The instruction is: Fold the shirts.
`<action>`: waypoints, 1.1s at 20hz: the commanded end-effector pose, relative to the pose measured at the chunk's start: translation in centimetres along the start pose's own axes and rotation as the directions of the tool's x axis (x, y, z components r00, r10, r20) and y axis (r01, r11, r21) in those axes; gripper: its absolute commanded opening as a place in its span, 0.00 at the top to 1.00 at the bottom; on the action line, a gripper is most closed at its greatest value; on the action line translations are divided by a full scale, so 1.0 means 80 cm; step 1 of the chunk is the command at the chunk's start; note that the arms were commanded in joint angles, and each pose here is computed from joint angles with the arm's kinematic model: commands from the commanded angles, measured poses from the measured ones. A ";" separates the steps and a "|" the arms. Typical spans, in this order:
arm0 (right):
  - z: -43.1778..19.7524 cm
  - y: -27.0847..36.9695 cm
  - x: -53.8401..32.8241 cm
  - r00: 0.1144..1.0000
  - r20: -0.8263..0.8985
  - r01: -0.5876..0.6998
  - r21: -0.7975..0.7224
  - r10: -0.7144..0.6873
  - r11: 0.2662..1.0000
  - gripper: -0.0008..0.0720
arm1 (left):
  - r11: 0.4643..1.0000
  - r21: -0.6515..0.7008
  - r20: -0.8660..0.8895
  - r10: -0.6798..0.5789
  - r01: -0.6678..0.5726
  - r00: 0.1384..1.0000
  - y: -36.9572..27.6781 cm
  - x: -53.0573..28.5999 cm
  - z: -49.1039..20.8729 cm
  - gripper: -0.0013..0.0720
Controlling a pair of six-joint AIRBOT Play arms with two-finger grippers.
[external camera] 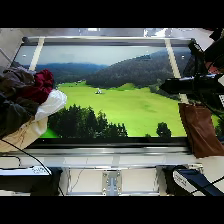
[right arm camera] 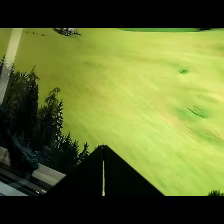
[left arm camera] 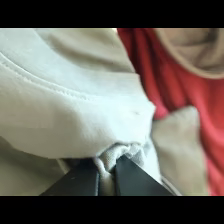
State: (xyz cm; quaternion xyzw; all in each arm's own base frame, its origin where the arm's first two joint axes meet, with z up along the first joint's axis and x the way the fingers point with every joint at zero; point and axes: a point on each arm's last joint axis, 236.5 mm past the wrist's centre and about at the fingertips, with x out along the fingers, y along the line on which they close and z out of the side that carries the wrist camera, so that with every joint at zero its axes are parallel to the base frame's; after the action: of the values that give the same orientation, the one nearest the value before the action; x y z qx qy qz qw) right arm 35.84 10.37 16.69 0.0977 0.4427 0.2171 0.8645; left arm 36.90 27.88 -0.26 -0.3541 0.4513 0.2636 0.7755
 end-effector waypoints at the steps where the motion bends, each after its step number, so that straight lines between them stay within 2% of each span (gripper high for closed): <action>1: 0.002 0.004 -0.002 1.000 0.006 -0.009 0.004 0.009 1.000 0.97 | 0.993 -0.026 0.108 -0.116 0.119 0.987 -0.044 -0.049 0.023 0.96; 3: 0.010 0.013 -0.009 0.999 0.022 -0.026 -0.002 0.026 1.000 0.97 | 0.971 -0.005 0.188 -0.235 0.240 0.954 -0.088 -0.103 0.034 0.96; 5: 0.024 0.026 -0.025 0.998 0.048 -0.041 -0.025 0.042 0.999 0.97 | 0.912 0.096 0.220 -0.410 0.399 0.885 -0.151 -0.168 0.025 0.96; 8: 0.048 0.048 -0.064 0.994 0.096 -0.043 -0.086 0.051 0.995 0.97 | 0.750 0.265 0.143 -0.652 0.606 0.745 -0.249 -0.265 -0.034 0.96; 11: 0.075 0.075 -0.116 0.985 0.166 -0.026 -0.165 0.054 0.986 0.97 | 0.599 0.364 0.014 -0.769 0.713 0.639 -0.325 -0.325 -0.111 0.96; 14: 0.096 0.093 -0.167 0.968 0.248 0.029 -0.232 0.031 0.972 0.97 | 0.456 0.432 -0.178 -0.803 0.778 0.569 -0.389 -0.347 -0.203 0.96; 16: 0.108 0.103 -0.195 0.953 0.302 0.061 -0.262 0.022 0.963 0.97 | 0.369 0.460 -0.320 -0.779 0.808 0.539 -0.422 -0.346 -0.272 0.96; 20: 0.114 0.107 -0.212 0.943 0.334 0.089 -0.280 0.009 0.956 0.97 | 0.254 0.514 -0.561 -0.622 0.819 0.545 -0.458 -0.305 -0.409 0.96; 22: 0.109 0.096 -0.208 0.950 0.310 0.112 -0.273 -0.023 0.955 0.97 | 0.223 0.512 -0.656 -0.522 0.829 0.545 -0.465 -0.274 -0.473 0.96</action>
State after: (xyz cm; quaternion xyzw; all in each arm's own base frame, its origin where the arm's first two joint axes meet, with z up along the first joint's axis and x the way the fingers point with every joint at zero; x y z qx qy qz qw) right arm 32.36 10.41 36.58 0.0006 0.2665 0.2438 0.9325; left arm 36.91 -20.34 22.14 -0.2330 0.3812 -0.3564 0.8206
